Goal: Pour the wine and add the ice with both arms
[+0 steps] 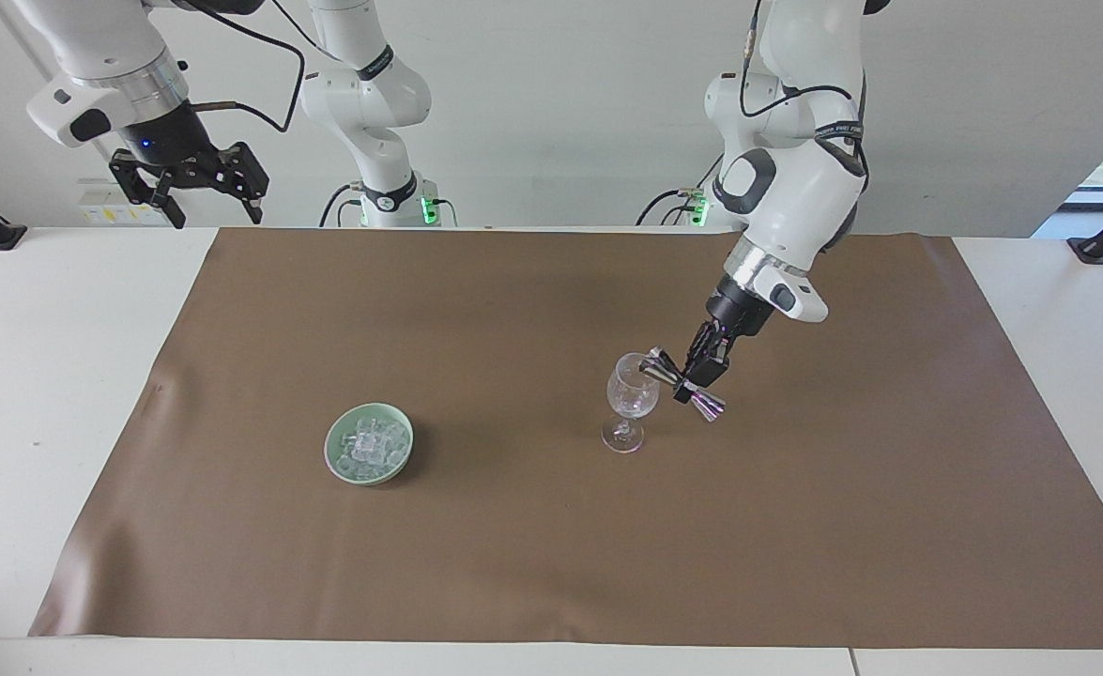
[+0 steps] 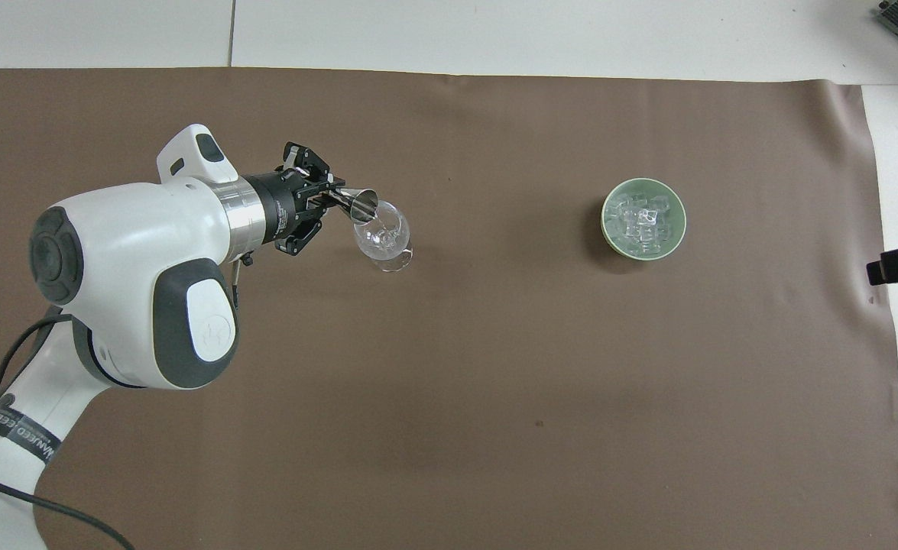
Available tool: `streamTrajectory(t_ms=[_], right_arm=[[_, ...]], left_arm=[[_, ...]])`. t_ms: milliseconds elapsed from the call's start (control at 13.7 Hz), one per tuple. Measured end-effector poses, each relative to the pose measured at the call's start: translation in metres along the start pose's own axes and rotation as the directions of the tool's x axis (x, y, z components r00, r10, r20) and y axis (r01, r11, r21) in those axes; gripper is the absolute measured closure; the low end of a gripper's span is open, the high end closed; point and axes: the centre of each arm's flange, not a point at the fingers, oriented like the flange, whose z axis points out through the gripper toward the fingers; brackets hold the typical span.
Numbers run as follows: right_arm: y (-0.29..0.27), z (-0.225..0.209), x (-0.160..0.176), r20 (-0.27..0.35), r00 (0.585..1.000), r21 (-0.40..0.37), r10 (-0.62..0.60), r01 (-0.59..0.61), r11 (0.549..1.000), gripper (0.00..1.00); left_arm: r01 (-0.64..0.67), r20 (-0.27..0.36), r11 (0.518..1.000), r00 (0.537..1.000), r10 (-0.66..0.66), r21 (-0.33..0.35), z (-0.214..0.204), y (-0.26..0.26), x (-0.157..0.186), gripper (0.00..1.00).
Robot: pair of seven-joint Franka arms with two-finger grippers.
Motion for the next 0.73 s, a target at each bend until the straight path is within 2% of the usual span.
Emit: streamTrajectory(t_ms=[728], right_arm=[[0.0,0.0,0.0,0.0,1.0,0.0,0.0,0.0,1.0,0.0]], left_arm=[[-0.042,-0.023,0.999,0.999,0.043,0.006,-0.0002,0.0008,-0.0011,0.79]])
